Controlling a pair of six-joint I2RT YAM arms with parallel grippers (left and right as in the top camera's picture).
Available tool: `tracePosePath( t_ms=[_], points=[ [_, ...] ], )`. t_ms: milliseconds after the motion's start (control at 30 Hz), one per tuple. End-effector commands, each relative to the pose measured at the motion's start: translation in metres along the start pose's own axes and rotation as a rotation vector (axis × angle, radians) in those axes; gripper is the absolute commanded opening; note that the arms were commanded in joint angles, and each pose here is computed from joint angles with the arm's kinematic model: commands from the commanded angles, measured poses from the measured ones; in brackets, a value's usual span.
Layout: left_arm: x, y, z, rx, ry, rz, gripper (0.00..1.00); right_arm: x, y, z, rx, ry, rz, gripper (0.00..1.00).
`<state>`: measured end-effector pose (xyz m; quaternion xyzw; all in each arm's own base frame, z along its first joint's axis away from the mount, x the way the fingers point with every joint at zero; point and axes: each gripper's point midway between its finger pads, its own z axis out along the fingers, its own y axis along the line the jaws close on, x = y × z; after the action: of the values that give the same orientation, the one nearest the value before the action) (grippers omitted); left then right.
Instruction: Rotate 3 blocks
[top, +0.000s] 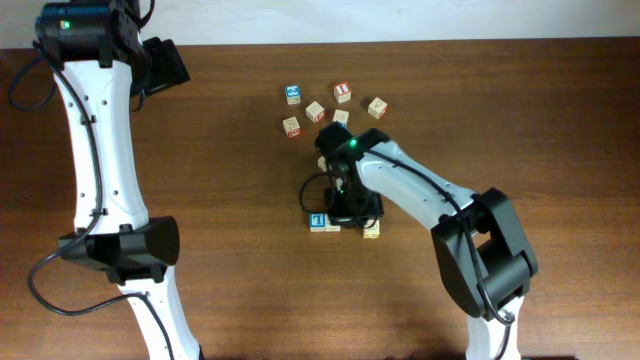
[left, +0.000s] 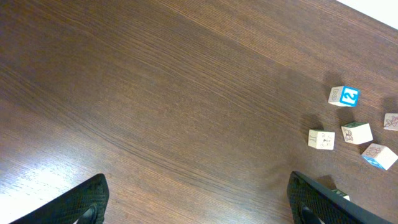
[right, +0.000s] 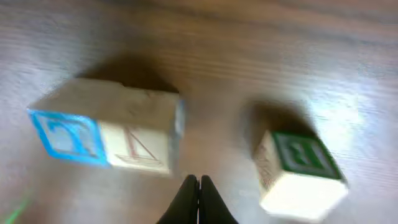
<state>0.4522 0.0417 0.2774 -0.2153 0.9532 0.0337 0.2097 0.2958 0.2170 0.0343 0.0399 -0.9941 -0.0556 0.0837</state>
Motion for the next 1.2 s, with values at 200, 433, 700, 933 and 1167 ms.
tracePosePath(
  t_ms=[200, 433, 700, 933, 1167],
  points=[
    [-0.004, 0.004, -0.011, -0.004, -0.033, 0.001, 0.89, -0.019, -0.035, -0.151, -0.077, -0.194, 0.044, 0.15],
    [-0.004, 0.004, -0.011, -0.004, -0.033, 0.001, 0.89, 0.020, -0.056, -0.086, -0.008, 0.015, 0.055, 0.39],
    [-0.003, 0.004, -0.011, -0.004, -0.032, 0.001, 0.89, 0.016, -0.036, -0.010, -0.011, -0.016, -0.040, 0.45],
    [-0.004, 0.004, -0.011, -0.004, -0.033, 0.001, 0.89, 0.013, -0.045, 0.018, 0.039, 0.037, -0.025, 0.44],
    [-0.003, 0.004, -0.011, -0.004, -0.032, 0.001, 0.89, 0.009, -0.037, 0.018, 0.000, 0.027, -0.023, 0.24]
  ],
)
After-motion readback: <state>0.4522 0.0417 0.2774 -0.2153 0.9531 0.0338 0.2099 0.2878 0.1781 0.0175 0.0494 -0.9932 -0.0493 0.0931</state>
